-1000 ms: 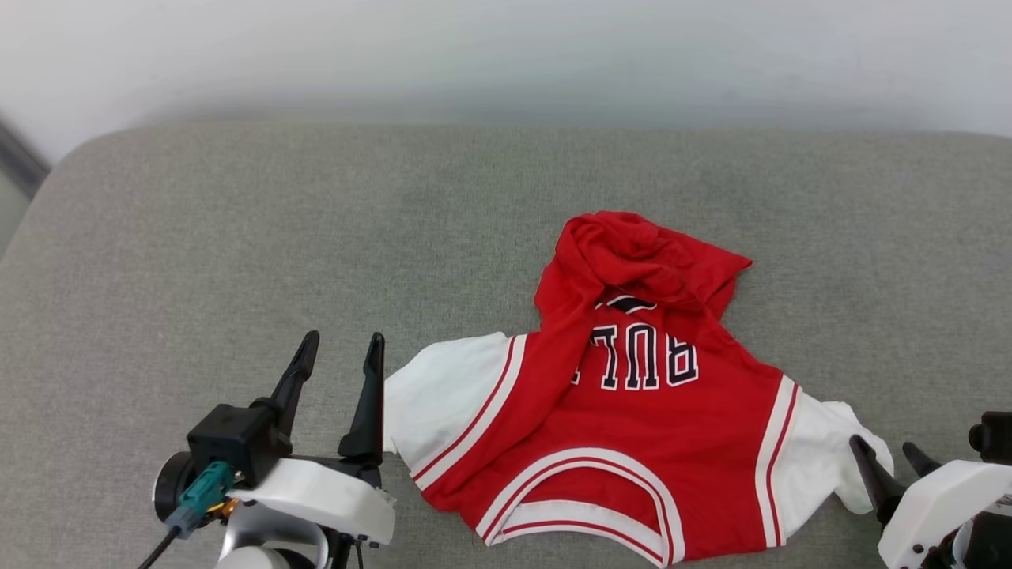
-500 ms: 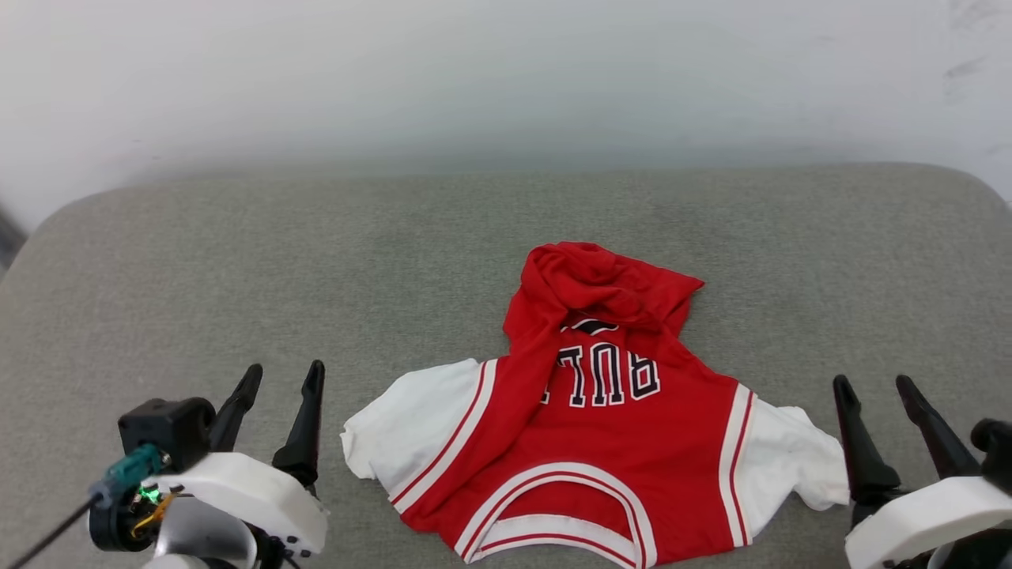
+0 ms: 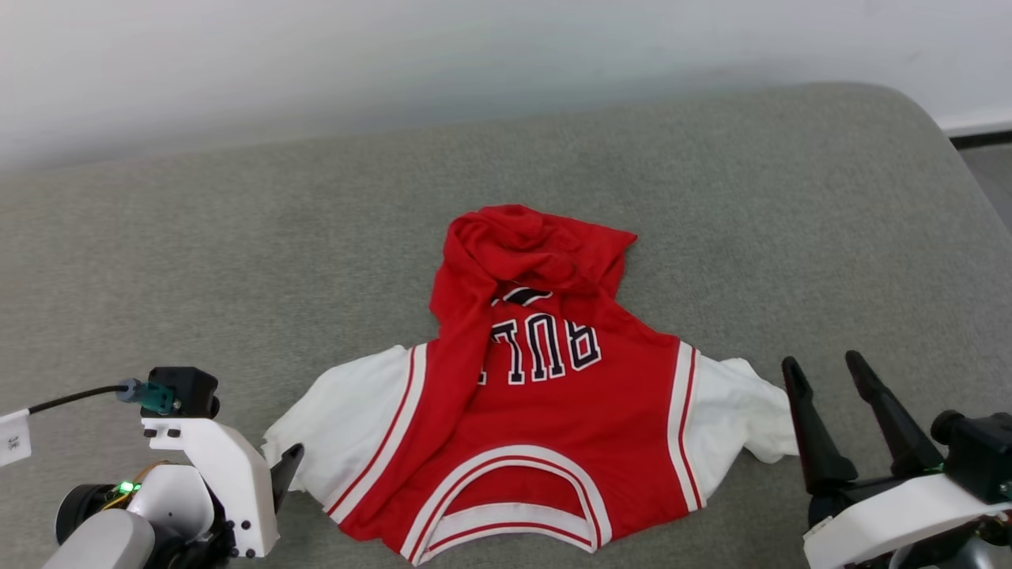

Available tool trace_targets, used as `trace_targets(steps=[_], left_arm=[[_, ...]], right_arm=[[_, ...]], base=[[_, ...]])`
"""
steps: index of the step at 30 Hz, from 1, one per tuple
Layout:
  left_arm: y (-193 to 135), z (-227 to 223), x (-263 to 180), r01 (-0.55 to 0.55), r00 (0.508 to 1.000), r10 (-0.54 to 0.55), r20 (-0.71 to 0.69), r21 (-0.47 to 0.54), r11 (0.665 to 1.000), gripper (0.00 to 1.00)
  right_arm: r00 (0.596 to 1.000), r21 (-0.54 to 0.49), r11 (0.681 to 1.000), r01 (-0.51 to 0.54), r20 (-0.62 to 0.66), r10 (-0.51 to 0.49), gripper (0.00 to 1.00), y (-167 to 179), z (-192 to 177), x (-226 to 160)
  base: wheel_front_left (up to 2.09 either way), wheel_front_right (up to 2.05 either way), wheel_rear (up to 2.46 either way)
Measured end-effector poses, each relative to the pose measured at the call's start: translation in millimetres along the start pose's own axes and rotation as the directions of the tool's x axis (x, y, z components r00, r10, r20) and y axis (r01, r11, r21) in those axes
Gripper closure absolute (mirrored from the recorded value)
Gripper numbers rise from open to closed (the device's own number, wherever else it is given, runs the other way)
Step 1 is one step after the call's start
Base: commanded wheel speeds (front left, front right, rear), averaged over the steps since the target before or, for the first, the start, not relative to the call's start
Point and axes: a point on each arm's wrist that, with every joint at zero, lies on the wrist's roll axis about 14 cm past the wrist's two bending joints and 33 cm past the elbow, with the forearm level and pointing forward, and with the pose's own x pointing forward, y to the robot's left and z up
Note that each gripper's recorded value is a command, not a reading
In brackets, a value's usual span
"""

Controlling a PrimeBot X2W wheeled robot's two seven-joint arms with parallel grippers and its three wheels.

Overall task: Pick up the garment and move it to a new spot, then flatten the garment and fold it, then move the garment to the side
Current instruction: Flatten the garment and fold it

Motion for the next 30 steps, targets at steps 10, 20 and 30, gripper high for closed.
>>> trace_targets(steps=[10, 20, 30], left_arm=[[1, -36, 41, 0.039, 0.963, -0.042, -0.265, -0.015, 0.999, 0.28], [-13, -21, 40, 0.055, 0.993, -0.060, -0.103, -0.046, 0.997, 1.00], [-14, 38, 9, 0.015, 0.973, -0.008, 0.232, -0.029, 0.999, 1.00]], right_arm=[[0.996, 0.020, 0.998, 0.059, -0.062, -0.057, 0.00, -17, -21, 6], [0.982, 0.060, 0.991, 0.119, -0.154, -0.109, 0.00, -39, -32, 0], [0.820, 0.027, 0.985, 0.172, -0.557, -0.128, 0.00, -78, -91, -18]], base=[[0.00, 0.00, 0.00], [0.00, 0.00, 0.00], [0.00, 0.00, 0.00]])
